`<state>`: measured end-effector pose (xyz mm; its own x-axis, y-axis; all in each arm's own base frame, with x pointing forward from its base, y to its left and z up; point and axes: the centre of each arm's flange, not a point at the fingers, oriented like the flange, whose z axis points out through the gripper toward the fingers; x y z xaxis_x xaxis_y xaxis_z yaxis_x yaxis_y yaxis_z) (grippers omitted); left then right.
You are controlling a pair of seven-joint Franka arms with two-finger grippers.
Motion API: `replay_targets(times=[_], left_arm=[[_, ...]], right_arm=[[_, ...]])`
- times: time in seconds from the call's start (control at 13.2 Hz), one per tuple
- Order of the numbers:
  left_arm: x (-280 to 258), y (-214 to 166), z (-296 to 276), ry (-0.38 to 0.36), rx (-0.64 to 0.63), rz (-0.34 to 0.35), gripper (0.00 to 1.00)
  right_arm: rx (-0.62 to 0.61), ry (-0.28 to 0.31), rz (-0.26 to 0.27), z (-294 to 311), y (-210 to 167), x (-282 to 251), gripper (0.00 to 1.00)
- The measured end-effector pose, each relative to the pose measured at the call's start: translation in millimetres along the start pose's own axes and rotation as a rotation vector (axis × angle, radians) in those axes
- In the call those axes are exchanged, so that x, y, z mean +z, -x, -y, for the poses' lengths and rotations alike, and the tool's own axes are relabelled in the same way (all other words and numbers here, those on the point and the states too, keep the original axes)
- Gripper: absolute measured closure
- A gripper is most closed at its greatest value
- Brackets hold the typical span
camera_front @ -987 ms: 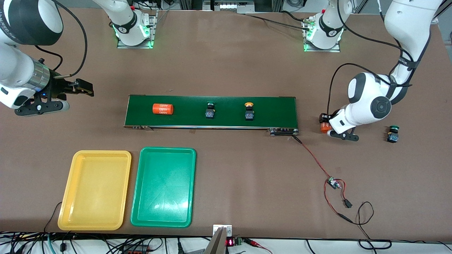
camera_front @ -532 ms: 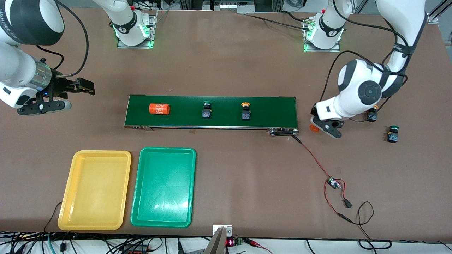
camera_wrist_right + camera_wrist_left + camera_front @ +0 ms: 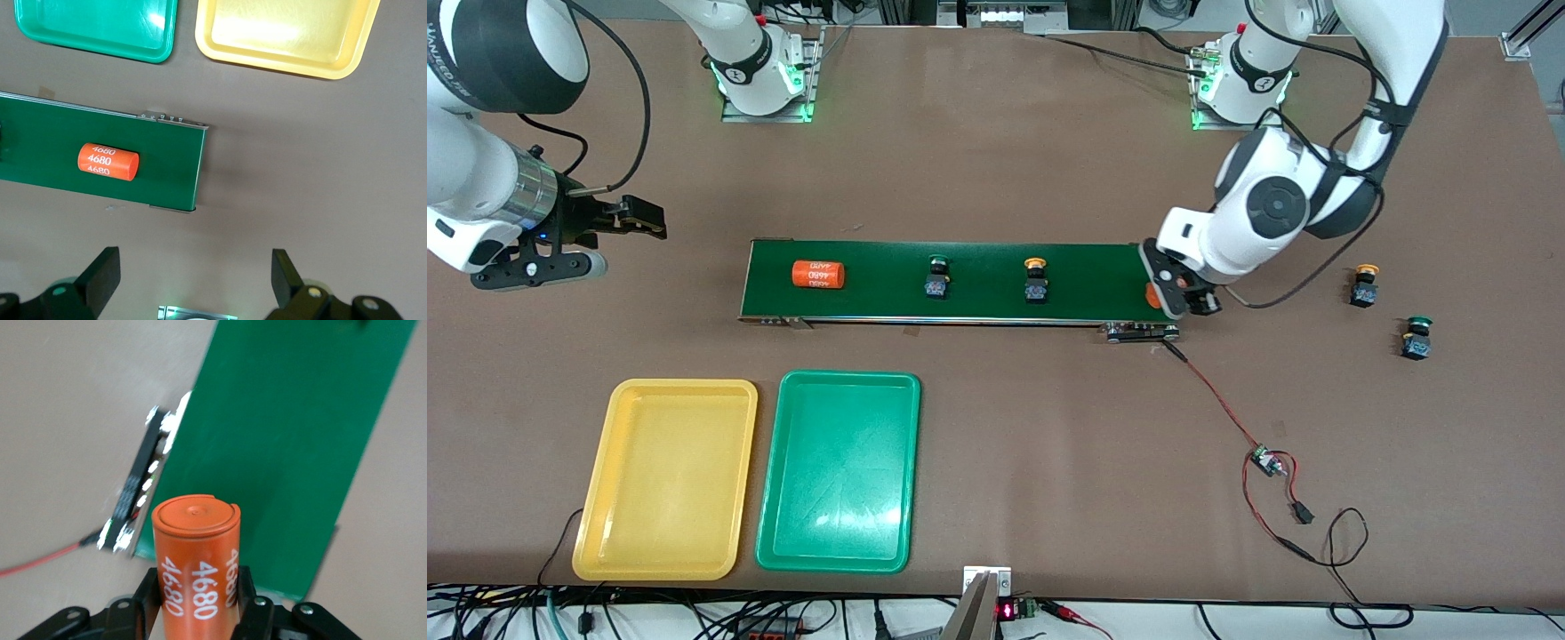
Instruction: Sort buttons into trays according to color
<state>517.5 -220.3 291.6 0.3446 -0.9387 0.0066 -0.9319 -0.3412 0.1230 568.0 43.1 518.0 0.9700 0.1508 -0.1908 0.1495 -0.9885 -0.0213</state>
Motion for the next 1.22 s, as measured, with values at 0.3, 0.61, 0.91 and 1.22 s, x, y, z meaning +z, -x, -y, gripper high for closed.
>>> replay_targets(times=[0.3,0.61,0.91,1.22], left_arm=[[1.4,-21.3,-20.8,-0.009,0.124,0.013,0.50],[7.5,-29.7,-30.0,-0.013,0.199,0.033,0.50],[27.4,-32.6,-34.1,0.008,0.229,0.060,0.50],[40.0,-32.5,-33.5,0.028,0.228,0.060,0.44]], right_arm=[[0.000,0.000,0.002,0.0,0.2,0.3,0.00],[-0.013,-0.001,0.009,8.0,-1.5,3.0,0.00],[-0.052,0.012,0.017,59.4,-27.4,35.8,0.00],[0.051,0.035,-0.019,143.1,-57.2,84.0,0.00]])
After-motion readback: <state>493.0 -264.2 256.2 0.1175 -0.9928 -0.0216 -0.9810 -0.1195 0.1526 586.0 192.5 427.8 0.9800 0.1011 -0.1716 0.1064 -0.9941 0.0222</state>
